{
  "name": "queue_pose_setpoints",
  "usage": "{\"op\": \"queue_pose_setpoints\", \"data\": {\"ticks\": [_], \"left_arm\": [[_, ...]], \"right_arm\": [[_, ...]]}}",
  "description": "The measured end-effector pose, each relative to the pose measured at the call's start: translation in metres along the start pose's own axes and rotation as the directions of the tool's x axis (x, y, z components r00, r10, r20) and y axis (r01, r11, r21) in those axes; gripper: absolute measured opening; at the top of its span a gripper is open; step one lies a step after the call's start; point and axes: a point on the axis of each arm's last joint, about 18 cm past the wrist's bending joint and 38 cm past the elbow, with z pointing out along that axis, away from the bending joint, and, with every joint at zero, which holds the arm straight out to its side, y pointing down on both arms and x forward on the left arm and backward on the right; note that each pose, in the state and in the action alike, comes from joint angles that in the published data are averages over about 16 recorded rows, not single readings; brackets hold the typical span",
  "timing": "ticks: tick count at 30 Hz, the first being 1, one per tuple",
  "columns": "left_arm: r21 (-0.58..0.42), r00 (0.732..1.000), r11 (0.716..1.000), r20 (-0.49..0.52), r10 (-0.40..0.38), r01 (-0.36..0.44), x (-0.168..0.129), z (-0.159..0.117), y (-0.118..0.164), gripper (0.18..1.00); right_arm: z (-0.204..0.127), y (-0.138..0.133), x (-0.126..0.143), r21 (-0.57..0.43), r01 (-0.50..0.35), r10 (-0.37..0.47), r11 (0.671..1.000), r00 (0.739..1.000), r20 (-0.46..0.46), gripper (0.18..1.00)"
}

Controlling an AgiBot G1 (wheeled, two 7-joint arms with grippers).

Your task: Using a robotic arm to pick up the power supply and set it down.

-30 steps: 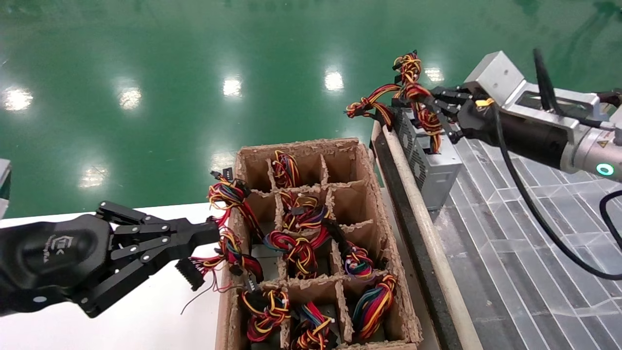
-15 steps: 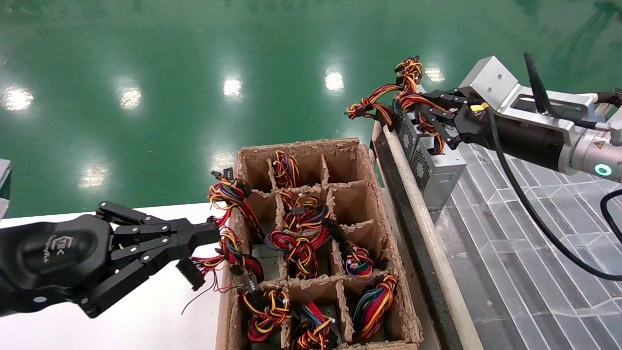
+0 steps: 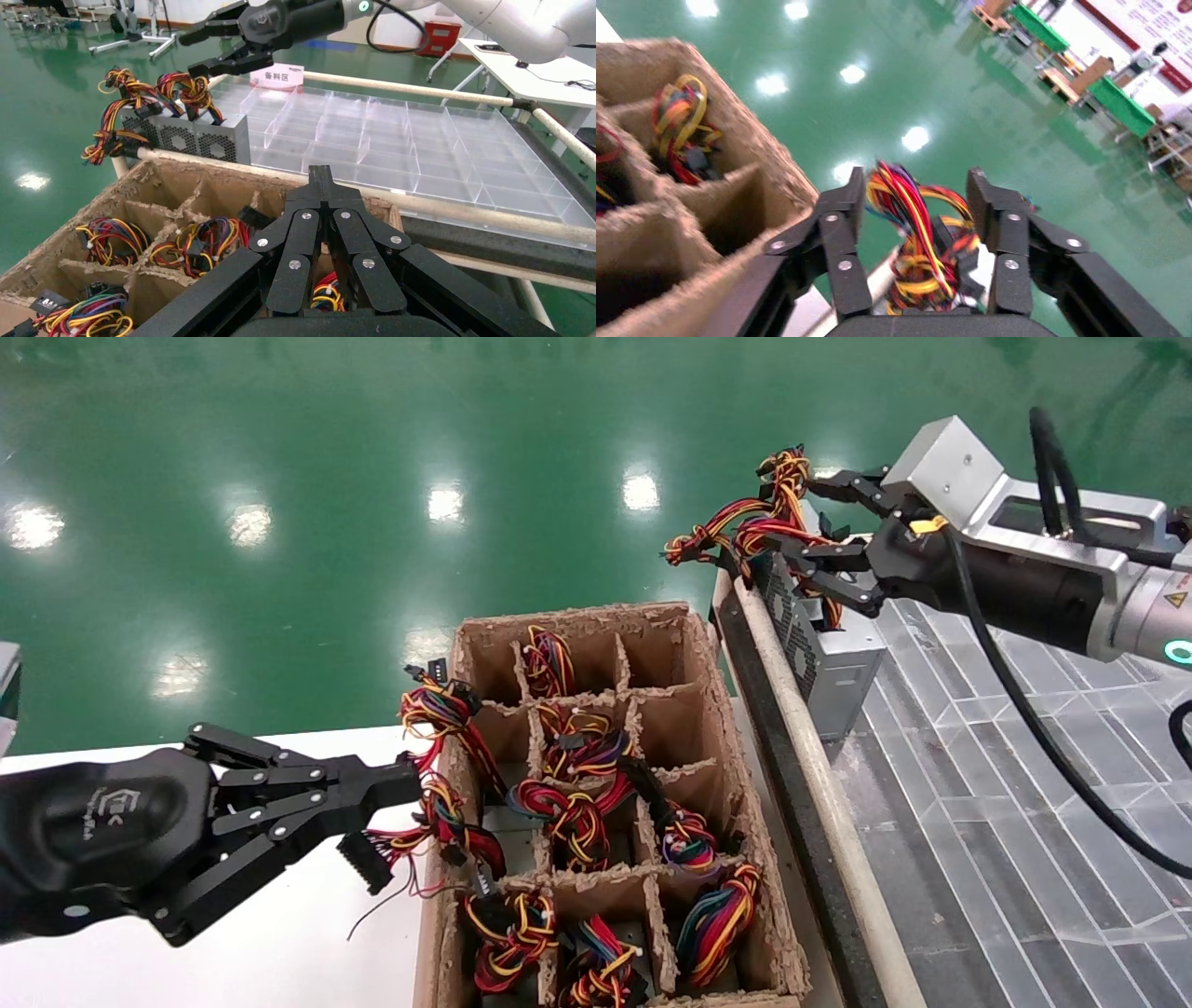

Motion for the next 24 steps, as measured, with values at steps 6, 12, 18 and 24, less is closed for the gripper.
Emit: {"op": "queue_pose_setpoints", "data": {"ticks": [6, 12, 18, 24], "left_arm": [[0.000, 1.000, 1.000, 0.000, 0.000, 0.000, 0.000, 0.000, 0.000, 0.191], [0.000, 1.000, 1.000, 0.000, 0.000, 0.000, 0.000, 0.000, 0.000, 0.191], [0.000, 1.000, 1.000, 0.000, 0.000, 0.000, 0.000, 0.000, 0.000, 0.191], [0.000, 1.000, 1.000, 0.000, 0.000, 0.000, 0.000, 0.000, 0.000, 0.191]], "right_arm": [[-0.004, -0.008, -0.009, 0.029, -0.017, 0.016, 0.999, 0.999, 0.044, 0.594], [-0.009, -0.009, -0.021, 0.050, -0.053, 0.047, 0.997, 0.994, 0.103, 0.736], [-0.015, -0.006, -0.036, 0.063, -0.100, 0.088, 0.993, 0.981, 0.174, 0.852], [-0.023, -0.005, -0.051, 0.079, -0.152, 0.128, 0.985, 0.960, 0.247, 0.932]]}}
